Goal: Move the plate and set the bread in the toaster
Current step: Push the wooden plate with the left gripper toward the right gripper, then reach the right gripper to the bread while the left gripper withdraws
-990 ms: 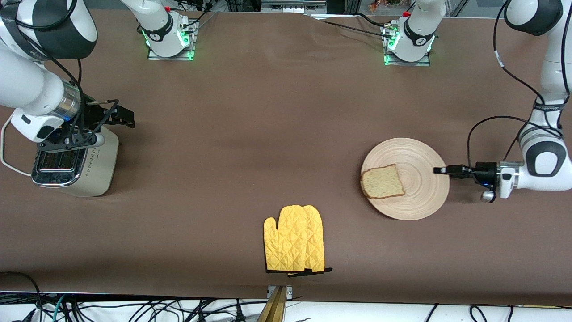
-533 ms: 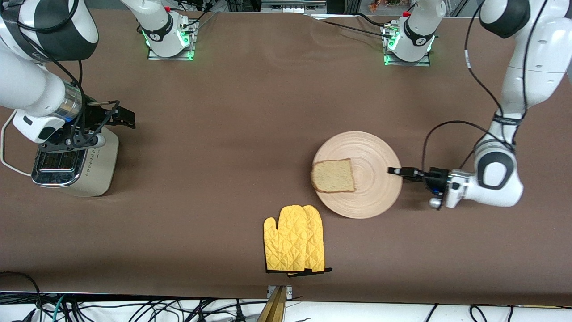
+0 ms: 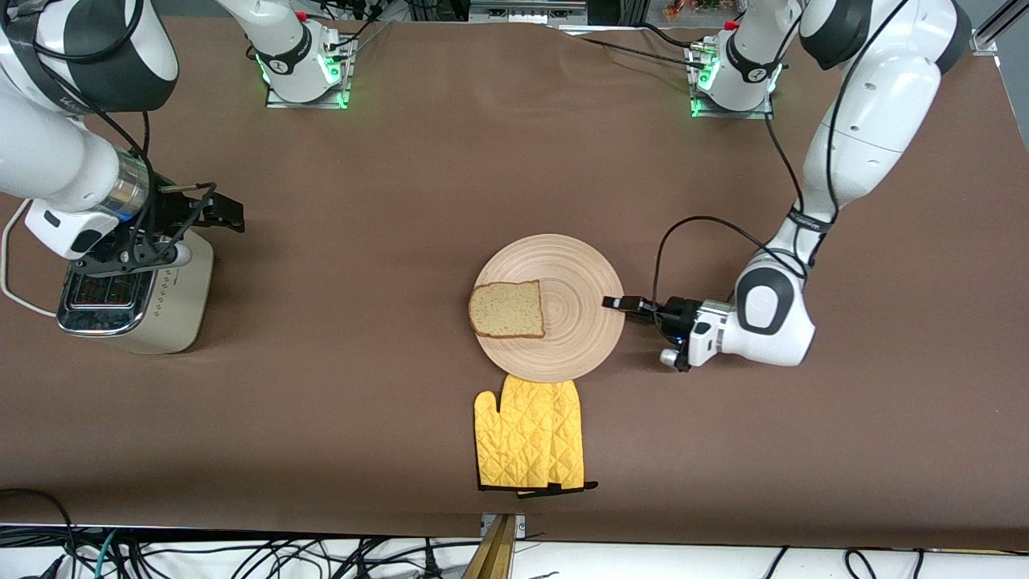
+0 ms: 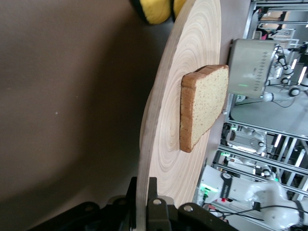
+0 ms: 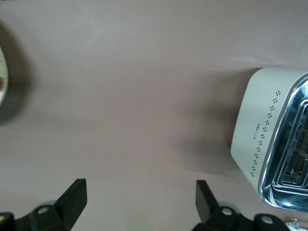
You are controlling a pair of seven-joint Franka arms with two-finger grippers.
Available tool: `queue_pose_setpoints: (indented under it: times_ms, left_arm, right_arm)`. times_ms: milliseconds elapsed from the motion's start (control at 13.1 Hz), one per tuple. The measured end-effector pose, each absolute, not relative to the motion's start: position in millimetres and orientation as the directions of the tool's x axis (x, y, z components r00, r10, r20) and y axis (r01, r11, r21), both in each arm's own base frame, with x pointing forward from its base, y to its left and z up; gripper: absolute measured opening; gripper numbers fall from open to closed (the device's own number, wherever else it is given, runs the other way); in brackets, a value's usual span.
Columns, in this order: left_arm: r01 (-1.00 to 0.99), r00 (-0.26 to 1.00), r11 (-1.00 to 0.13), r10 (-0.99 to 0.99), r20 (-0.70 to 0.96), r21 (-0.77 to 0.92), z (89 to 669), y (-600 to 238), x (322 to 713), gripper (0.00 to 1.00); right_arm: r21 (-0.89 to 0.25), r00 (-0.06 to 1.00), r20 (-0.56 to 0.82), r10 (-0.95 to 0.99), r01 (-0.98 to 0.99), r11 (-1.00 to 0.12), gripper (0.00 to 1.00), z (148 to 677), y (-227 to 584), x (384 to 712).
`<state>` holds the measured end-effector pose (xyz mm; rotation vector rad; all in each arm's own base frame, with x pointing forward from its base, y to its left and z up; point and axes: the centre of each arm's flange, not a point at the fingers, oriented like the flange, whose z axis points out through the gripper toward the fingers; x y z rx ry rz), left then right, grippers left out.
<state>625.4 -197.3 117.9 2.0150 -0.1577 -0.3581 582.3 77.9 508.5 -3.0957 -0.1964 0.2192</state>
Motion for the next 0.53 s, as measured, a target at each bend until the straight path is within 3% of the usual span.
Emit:
queue_pose_setpoints:
  times_ms: [304,381,533]
  left_arm:
    - [0.026,0.941,-0.433,-0.294,-0.168,0.901,96.7,-201.1,612.9,0.09]
    - [0.035,0.938,-0.431,-0.297,-0.178,0.901,94.0,-200.4,609.0,0.15]
    - [0.065,0.926,-0.414,-0.314,-0.210,0.908,90.4,-195.1,598.6,0.37]
  right_arm:
    - [-0.041,0.982,-0.137,0.126,0.122,-0.992,1.00,508.6,76.9,582.6]
    - [-0.041,0.983,-0.137,0.126,0.122,-0.992,1.00,508.6,76.9,582.6]
    - [-0.041,0.983,-0.135,0.127,0.123,-0.992,1.00,508.7,77.6,582.8]
